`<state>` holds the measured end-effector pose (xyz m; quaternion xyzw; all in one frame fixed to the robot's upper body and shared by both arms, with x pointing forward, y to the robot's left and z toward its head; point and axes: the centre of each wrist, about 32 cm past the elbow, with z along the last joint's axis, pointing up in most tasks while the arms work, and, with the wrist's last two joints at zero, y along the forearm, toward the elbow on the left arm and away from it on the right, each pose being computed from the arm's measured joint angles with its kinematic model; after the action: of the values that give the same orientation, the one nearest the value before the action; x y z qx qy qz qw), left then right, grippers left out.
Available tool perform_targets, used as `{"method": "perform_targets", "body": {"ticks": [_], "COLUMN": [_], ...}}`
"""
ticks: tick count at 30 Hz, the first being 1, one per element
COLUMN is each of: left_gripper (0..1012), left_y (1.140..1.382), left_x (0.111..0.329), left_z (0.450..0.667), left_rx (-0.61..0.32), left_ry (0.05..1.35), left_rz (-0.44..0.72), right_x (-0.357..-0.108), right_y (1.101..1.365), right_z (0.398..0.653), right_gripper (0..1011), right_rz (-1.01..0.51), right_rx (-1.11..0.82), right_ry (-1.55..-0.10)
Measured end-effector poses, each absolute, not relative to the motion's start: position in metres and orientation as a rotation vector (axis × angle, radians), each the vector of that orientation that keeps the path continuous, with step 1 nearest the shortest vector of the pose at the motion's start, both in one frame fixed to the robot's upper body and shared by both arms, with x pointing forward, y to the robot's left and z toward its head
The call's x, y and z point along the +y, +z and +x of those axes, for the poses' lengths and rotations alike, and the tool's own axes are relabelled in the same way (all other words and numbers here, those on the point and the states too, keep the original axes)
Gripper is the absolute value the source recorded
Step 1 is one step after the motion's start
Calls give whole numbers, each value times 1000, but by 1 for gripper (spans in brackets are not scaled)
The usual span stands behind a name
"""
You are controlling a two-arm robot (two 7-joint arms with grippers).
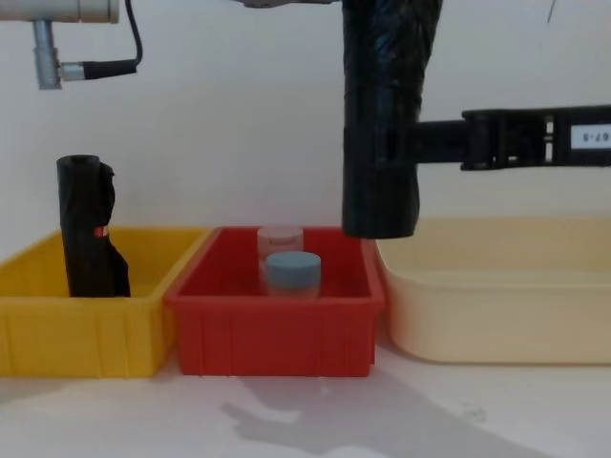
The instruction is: Pick up the garbage bag with the one hand and transfer it to the other hand.
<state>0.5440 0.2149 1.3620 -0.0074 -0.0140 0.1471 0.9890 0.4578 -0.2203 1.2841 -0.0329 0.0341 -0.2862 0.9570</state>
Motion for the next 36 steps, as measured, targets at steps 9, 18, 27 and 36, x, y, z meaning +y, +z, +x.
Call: {"method": "perform_targets", "body": {"ticks": [9, 18, 27, 36], "left_gripper": [546, 546, 546, 546], "left_y": [1360, 1358, 1358, 1357], "left_x": [213, 213, 212, 212], "left_z": [548, 551, 551, 551], "left_rx": [-17, -6, -2, -1], "left_ry": [267, 244, 248, 251], "left_rz": [-9, 2, 0, -3], "right_x": [-218, -214, -211, -209], "right_y": [1280, 1280, 1280, 1279], "right_z": [459, 462, 465, 467], "right_gripper": [1000, 1000, 1000, 931], "right_rz": [-71, -61, -56, -57], "right_rx": [77, 84, 96, 105], "right_ry": [-598, -602, -600, -597]}}
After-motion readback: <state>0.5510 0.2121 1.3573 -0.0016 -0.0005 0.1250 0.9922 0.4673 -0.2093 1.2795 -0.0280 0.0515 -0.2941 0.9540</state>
